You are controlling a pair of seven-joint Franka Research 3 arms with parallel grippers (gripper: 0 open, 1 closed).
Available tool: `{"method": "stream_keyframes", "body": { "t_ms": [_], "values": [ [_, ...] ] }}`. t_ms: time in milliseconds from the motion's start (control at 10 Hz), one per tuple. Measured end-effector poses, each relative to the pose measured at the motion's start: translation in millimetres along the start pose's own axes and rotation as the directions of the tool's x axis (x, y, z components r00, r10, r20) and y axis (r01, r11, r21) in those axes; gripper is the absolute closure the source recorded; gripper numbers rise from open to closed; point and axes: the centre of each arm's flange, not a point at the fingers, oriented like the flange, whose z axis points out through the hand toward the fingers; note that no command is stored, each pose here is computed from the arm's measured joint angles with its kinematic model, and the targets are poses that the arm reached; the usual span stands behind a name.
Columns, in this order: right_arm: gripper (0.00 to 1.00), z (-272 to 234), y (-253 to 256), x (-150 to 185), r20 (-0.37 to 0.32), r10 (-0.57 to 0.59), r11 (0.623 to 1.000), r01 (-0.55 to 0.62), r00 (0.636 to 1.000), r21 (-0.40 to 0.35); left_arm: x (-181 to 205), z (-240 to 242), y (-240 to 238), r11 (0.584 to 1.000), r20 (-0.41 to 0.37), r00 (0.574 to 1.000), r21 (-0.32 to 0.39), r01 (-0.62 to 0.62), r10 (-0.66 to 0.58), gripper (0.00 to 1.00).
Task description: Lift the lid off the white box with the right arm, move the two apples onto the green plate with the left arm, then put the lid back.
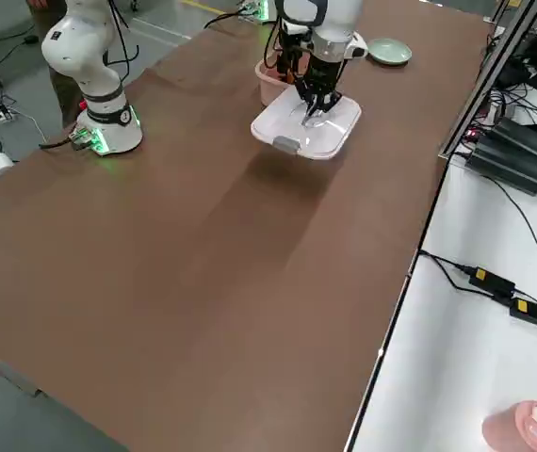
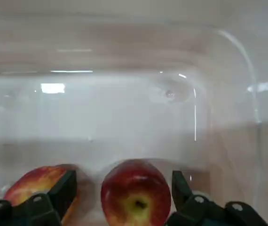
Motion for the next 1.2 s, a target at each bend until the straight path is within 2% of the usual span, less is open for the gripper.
{"method": "stream_keyframes", "body": {
  "t_ms": [500, 900, 1100, 1200],
  "values": [
    [0.94, 1, 0, -3, 0.002, 0.004, 1.0, -0.004, 1.0, 0.011, -18, 16, 10, 1.0, 0.018, 1.0, -0.022, 0.002, -0.001, 0.03],
    [0.94, 2, 0, -7, 0.004, 0.008, 1.0, -0.008, 1.0, 0.019, -38, 29, 8, 1.0, 0.042, 0.999, 0.002, -0.006, 0.006, 0.03],
    [0.94, 2, 0, -9, -0.004, 0.012, 1.0, -0.012, 1.0, 0.022, -41, 33, 6, 1.0, 0.049, 0.999, 0.009, -0.008, 0.008, 0.05],
    [0.94, 2, 0, -9, -0.006, 0.014, 1.0, -0.013, 1.0, 0.023, -42, 33, 6, 1.0, 0.05, 0.999, 0.01, -0.009, 0.008, 0.12]
  ]
}}
